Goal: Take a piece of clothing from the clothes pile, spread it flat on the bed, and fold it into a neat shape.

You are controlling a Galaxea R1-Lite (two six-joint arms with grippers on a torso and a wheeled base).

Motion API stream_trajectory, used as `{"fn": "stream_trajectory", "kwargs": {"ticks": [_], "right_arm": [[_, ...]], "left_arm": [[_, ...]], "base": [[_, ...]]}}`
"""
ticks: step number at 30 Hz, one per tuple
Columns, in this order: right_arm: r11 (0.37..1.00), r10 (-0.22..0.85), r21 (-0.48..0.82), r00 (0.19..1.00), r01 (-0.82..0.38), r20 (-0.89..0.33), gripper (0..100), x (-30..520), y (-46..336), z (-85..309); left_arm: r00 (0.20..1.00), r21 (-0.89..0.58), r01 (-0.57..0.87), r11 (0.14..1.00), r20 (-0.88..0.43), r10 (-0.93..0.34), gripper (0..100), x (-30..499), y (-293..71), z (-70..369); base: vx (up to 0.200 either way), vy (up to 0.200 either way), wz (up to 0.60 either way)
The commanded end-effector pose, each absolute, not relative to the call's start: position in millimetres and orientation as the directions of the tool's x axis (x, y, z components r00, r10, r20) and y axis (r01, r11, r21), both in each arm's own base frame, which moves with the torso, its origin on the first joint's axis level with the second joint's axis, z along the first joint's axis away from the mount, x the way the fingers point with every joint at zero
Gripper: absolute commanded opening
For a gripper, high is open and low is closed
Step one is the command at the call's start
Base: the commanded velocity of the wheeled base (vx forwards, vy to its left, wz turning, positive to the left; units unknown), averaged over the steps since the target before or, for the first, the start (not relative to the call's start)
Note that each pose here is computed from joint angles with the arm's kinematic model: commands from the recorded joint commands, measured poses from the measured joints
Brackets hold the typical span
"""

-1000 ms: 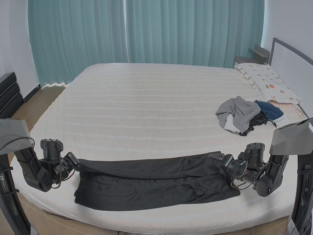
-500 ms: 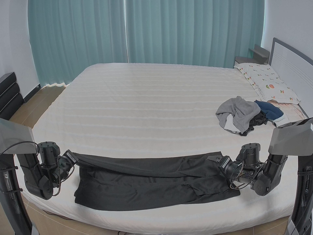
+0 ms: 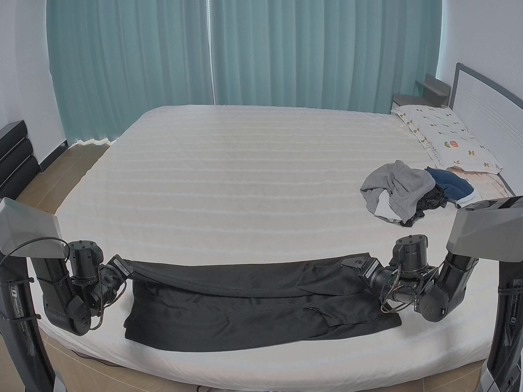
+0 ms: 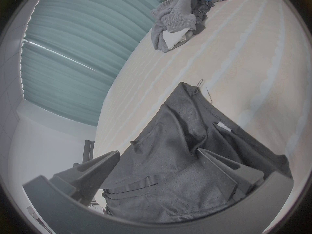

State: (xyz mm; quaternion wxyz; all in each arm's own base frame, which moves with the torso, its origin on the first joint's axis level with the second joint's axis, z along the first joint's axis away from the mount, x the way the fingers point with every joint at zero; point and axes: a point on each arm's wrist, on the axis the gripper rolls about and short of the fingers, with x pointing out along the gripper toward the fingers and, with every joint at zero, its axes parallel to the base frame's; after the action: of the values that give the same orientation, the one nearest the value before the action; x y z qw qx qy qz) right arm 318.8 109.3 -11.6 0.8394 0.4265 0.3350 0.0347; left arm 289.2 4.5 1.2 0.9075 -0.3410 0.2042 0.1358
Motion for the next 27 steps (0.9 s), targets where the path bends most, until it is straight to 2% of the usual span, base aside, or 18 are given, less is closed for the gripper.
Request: {"fn": "stream_trajectory", "kwargs": {"ticks": [1,27], "right_arm": [[0.643,0.341,0.725,0.755,0.247,-0.560,100,322.5,112.3,-17.8],[0.692,0.252,0.649,0.737,0.316,-0.627,100,328.3,119.9,-25.4]], "left_arm": [[0.881,-0.565,-0.385,0.730,-0.461,0.108,0,289.5,4.5,1.8],[0.879,-0.564,-0.388,0.730,-0.464,0.109,0,289.5,4.9,0.9]], "base": [[0.000,0.000,0.00],[0.000,0.000,0.00]]}}
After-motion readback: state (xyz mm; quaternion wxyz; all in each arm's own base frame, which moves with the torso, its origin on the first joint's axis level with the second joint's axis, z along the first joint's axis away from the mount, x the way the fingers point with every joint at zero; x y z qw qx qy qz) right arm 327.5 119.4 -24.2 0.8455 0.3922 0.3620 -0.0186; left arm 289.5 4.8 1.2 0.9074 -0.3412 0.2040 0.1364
